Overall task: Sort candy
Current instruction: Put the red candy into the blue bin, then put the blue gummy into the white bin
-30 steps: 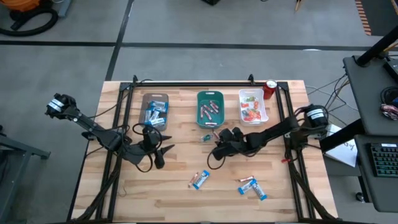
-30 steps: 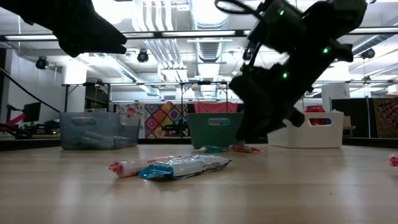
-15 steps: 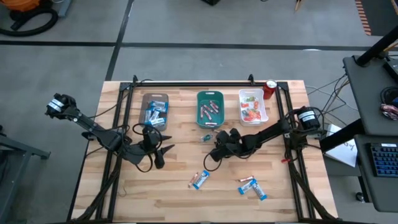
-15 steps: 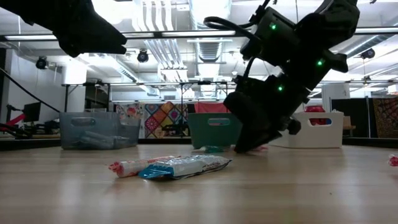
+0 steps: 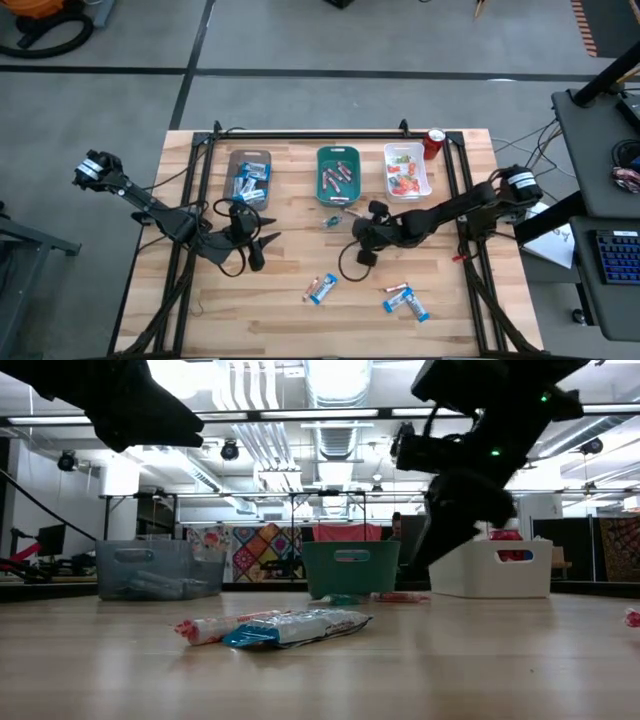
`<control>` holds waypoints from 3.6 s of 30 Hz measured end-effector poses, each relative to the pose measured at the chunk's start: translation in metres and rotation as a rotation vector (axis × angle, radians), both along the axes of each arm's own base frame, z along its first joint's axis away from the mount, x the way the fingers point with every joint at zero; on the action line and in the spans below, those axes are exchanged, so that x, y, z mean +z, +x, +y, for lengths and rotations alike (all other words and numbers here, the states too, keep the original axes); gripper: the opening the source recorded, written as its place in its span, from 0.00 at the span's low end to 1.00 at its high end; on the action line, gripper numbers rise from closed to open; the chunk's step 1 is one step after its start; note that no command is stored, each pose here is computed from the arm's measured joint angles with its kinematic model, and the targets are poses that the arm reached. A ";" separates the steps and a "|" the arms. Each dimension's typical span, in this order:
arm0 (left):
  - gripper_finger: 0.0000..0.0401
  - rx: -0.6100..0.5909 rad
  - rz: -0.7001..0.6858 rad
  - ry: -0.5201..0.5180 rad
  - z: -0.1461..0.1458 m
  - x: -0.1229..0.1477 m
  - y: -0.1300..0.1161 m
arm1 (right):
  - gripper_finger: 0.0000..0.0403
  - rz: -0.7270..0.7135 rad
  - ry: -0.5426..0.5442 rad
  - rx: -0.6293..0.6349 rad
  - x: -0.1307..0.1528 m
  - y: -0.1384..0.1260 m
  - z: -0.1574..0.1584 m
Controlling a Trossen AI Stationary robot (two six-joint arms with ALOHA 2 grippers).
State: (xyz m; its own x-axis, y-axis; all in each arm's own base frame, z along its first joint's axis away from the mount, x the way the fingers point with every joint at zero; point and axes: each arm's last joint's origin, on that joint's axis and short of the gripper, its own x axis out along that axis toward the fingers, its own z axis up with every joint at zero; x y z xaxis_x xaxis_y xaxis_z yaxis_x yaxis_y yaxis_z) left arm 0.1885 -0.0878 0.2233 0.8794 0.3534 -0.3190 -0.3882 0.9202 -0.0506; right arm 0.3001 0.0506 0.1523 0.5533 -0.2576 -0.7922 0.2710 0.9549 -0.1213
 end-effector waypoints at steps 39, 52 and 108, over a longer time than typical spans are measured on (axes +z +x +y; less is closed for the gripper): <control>0.41 0.001 -0.019 -0.015 0.002 -0.016 -0.004 | 0.03 0.164 0.053 -0.034 -0.038 0.010 -0.053; 0.41 0.003 -0.035 -0.026 0.002 -0.015 -0.003 | 0.02 0.038 0.121 0.047 0.004 0.001 -0.040; 0.41 -0.179 -0.072 0.057 -0.022 -0.036 0.031 | 0.20 -0.464 0.108 -0.004 0.108 -0.015 -0.062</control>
State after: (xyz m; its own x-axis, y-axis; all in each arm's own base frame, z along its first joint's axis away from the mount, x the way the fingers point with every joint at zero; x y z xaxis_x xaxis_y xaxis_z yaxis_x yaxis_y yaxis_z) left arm 0.2194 -0.1096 0.1872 0.9496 0.2050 -0.2370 -0.2153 0.9764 -0.0180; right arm 0.2854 -0.0116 0.2602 0.8542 -0.1904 -0.4839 0.2771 0.9541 0.1137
